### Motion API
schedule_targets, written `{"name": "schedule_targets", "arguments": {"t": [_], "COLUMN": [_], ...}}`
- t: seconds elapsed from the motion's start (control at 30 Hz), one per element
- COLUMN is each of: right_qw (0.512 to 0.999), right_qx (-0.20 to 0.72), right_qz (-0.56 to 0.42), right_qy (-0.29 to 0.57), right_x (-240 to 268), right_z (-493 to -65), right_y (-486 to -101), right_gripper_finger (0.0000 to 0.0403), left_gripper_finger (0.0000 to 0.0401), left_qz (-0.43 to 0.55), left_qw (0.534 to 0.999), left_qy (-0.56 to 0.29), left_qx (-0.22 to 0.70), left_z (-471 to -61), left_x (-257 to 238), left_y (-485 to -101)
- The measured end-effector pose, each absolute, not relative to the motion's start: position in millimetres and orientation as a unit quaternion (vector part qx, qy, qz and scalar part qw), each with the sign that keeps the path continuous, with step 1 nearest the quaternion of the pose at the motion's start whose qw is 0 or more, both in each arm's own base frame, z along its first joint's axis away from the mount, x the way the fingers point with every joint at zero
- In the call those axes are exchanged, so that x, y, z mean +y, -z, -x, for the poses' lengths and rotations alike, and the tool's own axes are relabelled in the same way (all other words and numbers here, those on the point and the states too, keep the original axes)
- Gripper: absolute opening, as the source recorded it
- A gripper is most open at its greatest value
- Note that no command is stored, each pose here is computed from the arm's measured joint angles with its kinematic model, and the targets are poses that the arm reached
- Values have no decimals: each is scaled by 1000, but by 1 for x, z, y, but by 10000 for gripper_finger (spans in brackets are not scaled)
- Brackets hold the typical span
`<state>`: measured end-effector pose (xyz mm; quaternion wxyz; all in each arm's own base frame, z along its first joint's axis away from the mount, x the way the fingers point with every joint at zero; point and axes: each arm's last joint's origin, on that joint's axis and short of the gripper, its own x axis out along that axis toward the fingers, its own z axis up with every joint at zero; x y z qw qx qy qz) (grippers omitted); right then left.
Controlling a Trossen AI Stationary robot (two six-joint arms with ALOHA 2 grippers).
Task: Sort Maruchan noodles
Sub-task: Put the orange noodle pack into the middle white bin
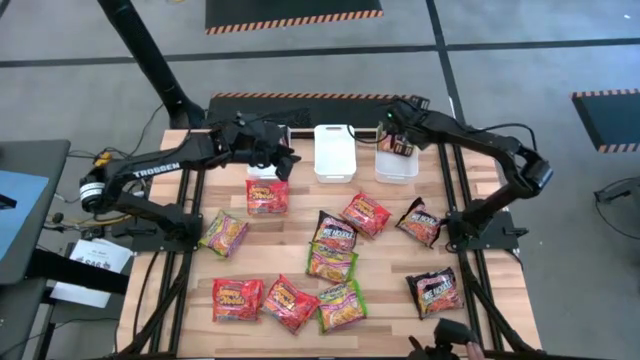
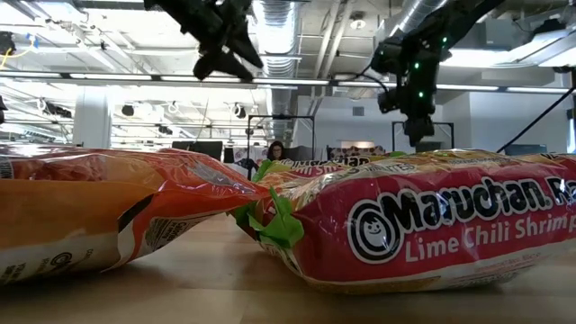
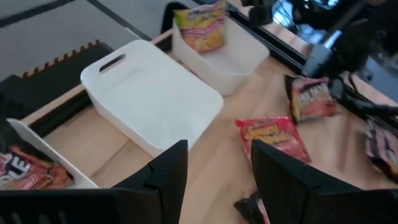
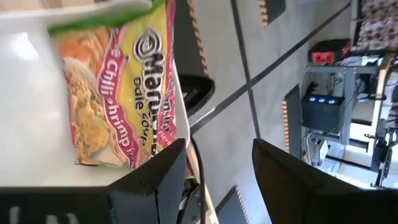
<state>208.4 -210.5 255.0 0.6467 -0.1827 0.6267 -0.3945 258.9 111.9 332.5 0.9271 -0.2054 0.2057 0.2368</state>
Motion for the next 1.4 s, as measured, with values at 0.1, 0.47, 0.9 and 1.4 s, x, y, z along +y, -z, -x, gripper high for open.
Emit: {"name": "schedule_targets", "arguments": {"t": [0.1,0.47,0.9,1.4], "right_qw": [662,728,793,871], "right_qx": [602,505,423,336], "right_qz": [181,162,83,-18], "right_qy": [409,435,430,359], "right_x": [-202,-154,-99,-21], "right_z": [-207,-209,-212,-233], "right_y": [-267,-303,-318,-318], "right_gripper_finger": [210,210,210,210], "left_gripper_finger": [162,167,193,193], "left_qz": [187,237,237,98], "left_qw": [927,920,905,906], "left_qy": [-230,-98,11,108], "left_qx": [229,297,353,397], "left_z": [-256,-252,-256,-259], "left_x": [109,90,57,-14], "left_y": [-345,-357,-351,-346]}}
